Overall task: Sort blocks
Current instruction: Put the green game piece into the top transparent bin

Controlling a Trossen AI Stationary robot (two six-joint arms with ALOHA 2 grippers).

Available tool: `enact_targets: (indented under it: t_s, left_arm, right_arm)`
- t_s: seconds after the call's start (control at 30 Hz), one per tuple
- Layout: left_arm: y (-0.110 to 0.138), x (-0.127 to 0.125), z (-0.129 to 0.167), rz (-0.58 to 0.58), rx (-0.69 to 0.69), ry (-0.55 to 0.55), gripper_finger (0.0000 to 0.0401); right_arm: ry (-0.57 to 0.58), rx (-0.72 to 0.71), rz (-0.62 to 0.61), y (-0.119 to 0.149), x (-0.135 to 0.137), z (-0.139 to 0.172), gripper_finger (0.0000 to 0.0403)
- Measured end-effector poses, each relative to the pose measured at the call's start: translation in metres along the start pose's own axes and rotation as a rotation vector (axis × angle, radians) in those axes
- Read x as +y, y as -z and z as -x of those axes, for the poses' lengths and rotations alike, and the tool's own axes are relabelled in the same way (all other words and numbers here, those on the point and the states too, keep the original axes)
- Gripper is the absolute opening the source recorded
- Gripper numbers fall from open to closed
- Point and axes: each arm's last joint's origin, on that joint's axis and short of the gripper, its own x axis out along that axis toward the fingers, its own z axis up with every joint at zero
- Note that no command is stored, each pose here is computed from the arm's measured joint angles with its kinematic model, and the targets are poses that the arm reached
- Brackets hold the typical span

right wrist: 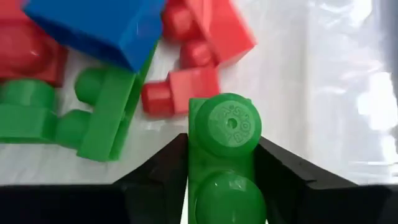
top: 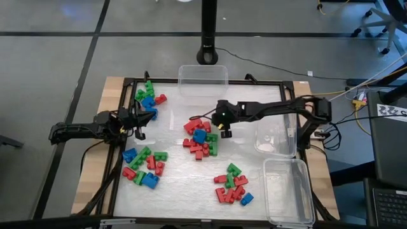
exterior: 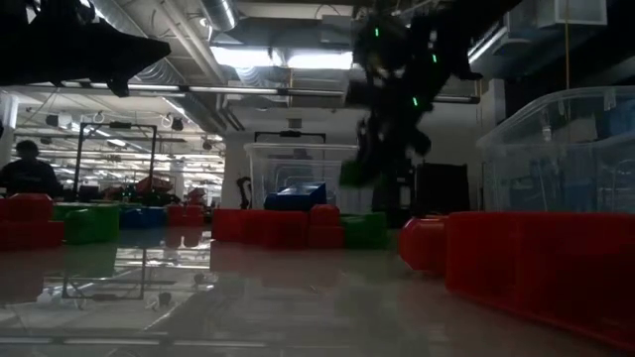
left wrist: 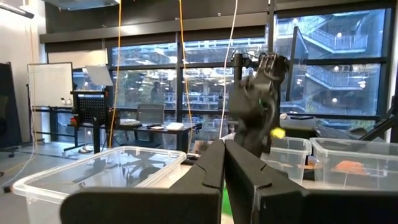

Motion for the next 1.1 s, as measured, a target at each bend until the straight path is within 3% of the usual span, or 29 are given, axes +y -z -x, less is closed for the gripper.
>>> enact_targets:
  t_s: [0.1,0.3,0.53,0.7,0.87,1.1]
  left_arm:
    - [0.000,0.000,0.000,0.011,-0.001,0.000,0.0001]
    - [0.000,0.000,0.000,0.010,-0.001,-0.001,0.0001]
    - [0.000,0.000,0.000,0.013,-0.001,-0.001,0.0001]
    - [0.000,0.000,0.000,0.013,-0.001,-0.001,0.0001]
    - [0.000,0.000,0.000,0.013,-0.001,-0.001,0.0001]
    - [0.000,0.000,0.000,0.016,-0.001,-0.001,0.0001]
  right_arm:
    - [0.025,-0.020,0.067,-0.016,-0.009,0.021,0.0138]
    - [0.149,-0.074,0.128,-0.043,-0.044,0.054,0.0148]
    - [0.270,-0.081,0.066,-0.032,-0.098,0.068,0.0152]
    - [0.284,-0.145,0.010,-0.017,-0.131,0.065,0.0145]
    - [0.304,-0.151,-0.026,-0.007,-0.147,0.053,0.0185]
    - [0.377,-0.033,-0.057,-0.002,-0.146,0.038,0.0252]
